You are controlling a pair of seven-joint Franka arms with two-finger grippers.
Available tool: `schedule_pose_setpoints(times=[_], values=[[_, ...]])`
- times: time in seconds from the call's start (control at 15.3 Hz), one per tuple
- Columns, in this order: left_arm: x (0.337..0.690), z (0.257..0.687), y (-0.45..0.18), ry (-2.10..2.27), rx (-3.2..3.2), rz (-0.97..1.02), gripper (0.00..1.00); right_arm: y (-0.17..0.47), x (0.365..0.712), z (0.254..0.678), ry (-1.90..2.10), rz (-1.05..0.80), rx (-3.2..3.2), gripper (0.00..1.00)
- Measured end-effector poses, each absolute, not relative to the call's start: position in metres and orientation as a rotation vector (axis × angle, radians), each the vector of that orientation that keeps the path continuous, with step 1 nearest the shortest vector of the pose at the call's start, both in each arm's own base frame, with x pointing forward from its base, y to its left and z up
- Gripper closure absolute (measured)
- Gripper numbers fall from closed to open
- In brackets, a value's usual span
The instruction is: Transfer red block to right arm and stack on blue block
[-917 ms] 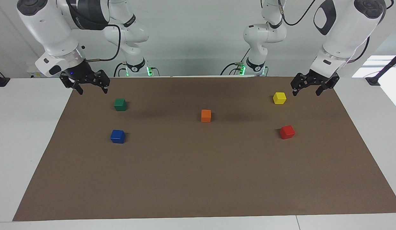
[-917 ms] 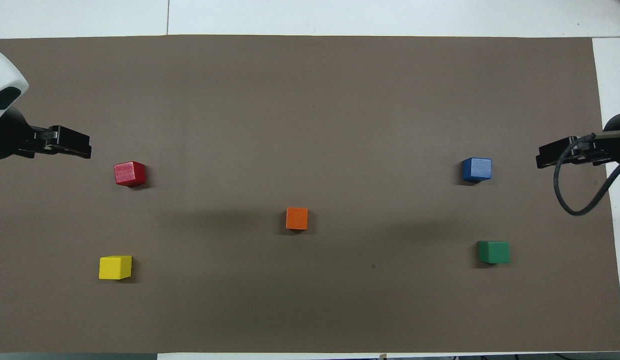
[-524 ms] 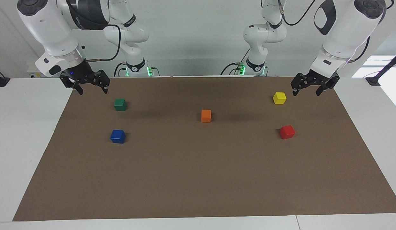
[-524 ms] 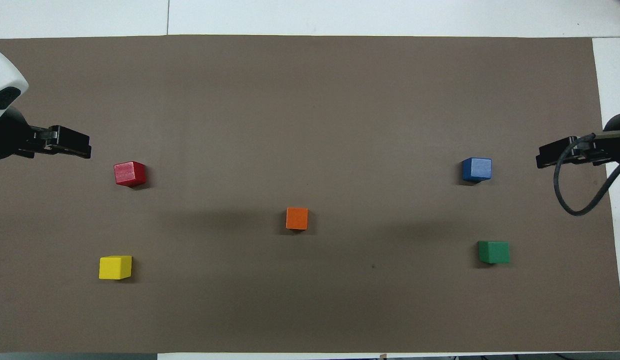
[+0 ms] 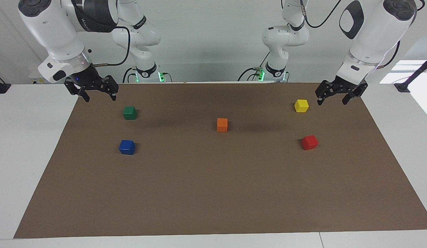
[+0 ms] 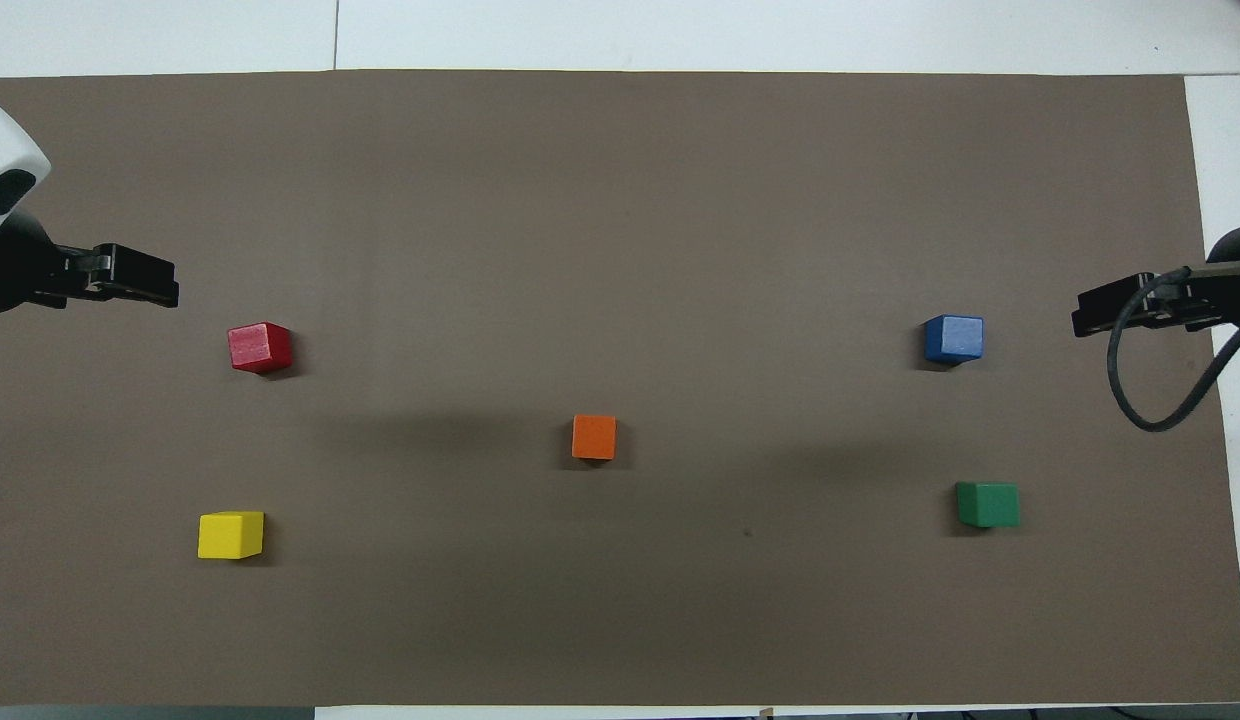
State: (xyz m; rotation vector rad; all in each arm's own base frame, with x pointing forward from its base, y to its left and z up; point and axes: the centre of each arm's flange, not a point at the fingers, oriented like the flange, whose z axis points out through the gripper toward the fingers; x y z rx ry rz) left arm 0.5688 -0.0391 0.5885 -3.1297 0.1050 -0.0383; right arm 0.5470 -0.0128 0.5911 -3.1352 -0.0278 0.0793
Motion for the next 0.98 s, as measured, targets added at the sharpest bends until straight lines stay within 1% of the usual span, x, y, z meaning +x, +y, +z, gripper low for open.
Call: schedule_pose_setpoints(times=[0.26, 0.52, 0.72, 0.85, 0.98], values=[[0.576, 0.541, -0.023, 0.061, -3.131, -0.007, 0.00, -0.013, 0.547, 0.591, -0.028, 0.079, -3.135, 0.00], [0.585, 0.470, -0.003, 0.011, -3.133, -0.020, 0.00, -0.013, 0.547, 0.591, -0.028, 0.079, -3.135, 0.00], [0.580, 0.418, -0.002, 0.006, -3.134, -0.049, 0.00, -0.012, 0.547, 0.591, -0.031, 0.081, -3.135, 0.00], [0.578, 0.395, -0.002, -0.015, -3.135, -0.054, 0.00, -0.012, 0.545, 0.589, -0.031, 0.113, -3.134, 0.00], [0.580, 0.383, -0.002, -0.021, -3.136, -0.068, 0.00, -0.012, 0.544, 0.589, -0.031, 0.128, -3.133, 0.00]])
